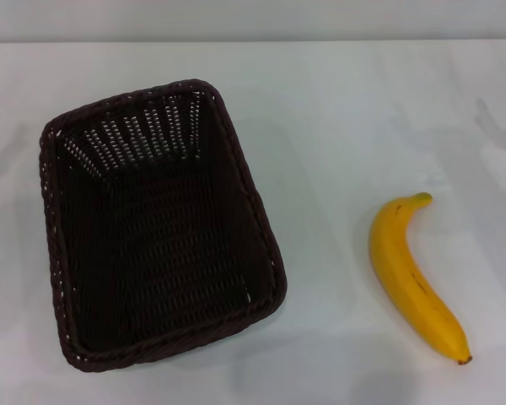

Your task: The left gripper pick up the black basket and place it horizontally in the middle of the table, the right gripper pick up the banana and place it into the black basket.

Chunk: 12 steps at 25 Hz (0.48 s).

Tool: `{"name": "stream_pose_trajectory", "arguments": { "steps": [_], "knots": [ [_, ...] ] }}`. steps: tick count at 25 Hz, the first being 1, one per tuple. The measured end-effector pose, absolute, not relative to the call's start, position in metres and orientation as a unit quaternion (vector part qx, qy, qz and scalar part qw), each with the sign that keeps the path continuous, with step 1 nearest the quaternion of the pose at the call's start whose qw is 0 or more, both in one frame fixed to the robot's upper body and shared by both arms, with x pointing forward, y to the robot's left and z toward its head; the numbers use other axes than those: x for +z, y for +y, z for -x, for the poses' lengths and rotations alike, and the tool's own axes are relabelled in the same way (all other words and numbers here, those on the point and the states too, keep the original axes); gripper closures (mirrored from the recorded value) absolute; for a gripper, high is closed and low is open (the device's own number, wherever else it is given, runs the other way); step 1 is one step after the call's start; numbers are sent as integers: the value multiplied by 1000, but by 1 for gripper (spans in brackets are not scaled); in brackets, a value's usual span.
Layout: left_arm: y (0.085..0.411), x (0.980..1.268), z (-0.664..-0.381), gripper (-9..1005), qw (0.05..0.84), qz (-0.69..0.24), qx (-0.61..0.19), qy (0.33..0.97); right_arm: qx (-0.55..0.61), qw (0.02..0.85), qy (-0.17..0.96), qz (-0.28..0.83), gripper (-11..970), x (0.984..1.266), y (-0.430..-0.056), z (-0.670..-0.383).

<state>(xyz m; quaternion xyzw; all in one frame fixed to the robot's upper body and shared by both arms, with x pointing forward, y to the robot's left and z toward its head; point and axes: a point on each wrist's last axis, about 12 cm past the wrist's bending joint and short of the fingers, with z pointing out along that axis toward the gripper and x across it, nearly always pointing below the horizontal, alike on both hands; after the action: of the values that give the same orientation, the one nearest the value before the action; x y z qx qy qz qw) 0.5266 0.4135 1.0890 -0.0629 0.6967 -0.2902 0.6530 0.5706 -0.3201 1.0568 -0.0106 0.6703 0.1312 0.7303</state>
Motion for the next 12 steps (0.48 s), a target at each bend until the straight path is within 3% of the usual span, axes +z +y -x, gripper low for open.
{"name": "stream_pose_trajectory", "arguments": {
  "steps": [7,12],
  "knots": [
    [414,1156,-588,121,572,-95,-304,756,132,728,673,9,100,1055,-320,-569],
    [376,1192,-638,121,478,-269,-245,799,137,726,674,9,100,1055,-317,-570]
  ]
}}
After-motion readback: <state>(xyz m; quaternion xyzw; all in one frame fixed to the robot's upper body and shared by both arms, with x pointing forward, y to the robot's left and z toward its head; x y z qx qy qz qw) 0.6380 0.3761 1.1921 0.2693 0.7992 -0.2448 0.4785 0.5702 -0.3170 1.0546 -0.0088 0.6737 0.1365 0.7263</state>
